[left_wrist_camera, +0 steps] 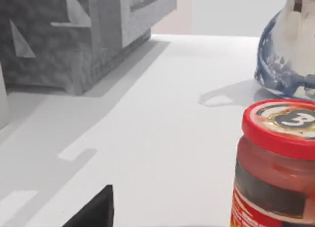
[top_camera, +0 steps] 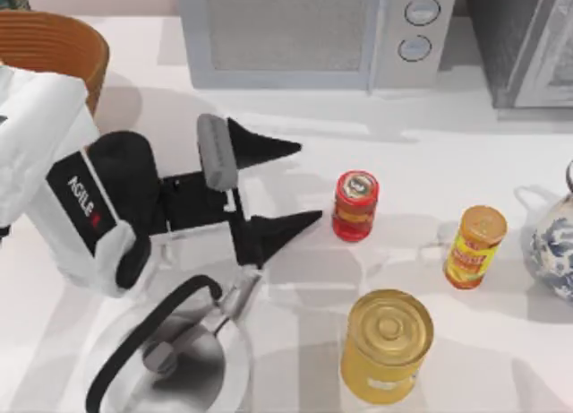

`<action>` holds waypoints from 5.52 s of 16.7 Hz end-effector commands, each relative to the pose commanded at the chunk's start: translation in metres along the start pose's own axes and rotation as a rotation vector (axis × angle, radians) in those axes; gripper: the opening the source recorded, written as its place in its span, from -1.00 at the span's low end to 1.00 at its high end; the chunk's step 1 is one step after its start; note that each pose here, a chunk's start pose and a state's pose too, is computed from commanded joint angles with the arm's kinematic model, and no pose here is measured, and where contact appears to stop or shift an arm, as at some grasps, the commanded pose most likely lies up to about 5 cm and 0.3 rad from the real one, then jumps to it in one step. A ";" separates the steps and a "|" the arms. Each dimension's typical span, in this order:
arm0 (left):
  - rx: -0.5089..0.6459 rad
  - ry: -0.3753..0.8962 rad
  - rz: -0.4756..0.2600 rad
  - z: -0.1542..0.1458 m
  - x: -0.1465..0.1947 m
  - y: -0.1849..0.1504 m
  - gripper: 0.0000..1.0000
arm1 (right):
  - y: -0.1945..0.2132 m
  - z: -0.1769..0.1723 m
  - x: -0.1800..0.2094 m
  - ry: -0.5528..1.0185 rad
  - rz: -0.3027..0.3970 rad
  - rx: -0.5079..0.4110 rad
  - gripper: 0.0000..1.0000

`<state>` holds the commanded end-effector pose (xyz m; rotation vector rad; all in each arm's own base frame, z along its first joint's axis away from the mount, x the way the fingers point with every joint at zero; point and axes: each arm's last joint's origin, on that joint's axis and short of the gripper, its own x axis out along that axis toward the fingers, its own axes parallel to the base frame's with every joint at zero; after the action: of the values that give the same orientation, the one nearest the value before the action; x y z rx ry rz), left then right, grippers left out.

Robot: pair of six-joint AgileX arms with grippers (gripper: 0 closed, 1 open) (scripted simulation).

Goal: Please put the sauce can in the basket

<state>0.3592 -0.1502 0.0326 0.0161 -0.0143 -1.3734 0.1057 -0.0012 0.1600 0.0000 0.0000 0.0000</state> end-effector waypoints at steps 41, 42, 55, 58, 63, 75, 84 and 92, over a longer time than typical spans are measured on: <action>-0.007 0.004 -0.076 -0.026 0.077 -0.014 -1.00 | 0.000 0.000 0.000 0.000 0.000 0.000 1.00; -0.007 0.004 -0.076 -0.026 0.077 -0.014 -1.00 | 0.000 0.000 0.000 0.000 0.000 0.000 1.00; 0.095 -0.049 -0.156 0.026 0.068 0.019 -1.00 | 0.000 0.000 0.000 0.000 0.000 0.000 1.00; 0.149 -0.065 -0.173 0.070 0.042 0.047 -1.00 | 0.000 0.000 0.000 0.000 0.000 0.000 1.00; 0.150 -0.041 -0.061 0.133 -0.054 0.095 -1.00 | 0.000 0.000 0.000 0.000 0.000 0.000 1.00; -0.019 0.001 0.553 0.199 -0.321 0.087 -1.00 | 0.000 0.000 0.000 0.000 0.000 0.000 1.00; -0.015 0.002 0.556 0.193 -0.308 0.097 -1.00 | 0.000 0.000 0.000 0.000 0.000 0.000 1.00; -0.020 0.001 0.557 0.175 -0.272 0.118 -1.00 | 0.000 0.000 0.000 0.000 0.000 0.000 1.00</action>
<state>0.4180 0.1386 0.2099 -0.0038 -0.0039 -0.8161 0.1057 -0.0012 0.1600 0.0000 0.0000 0.0000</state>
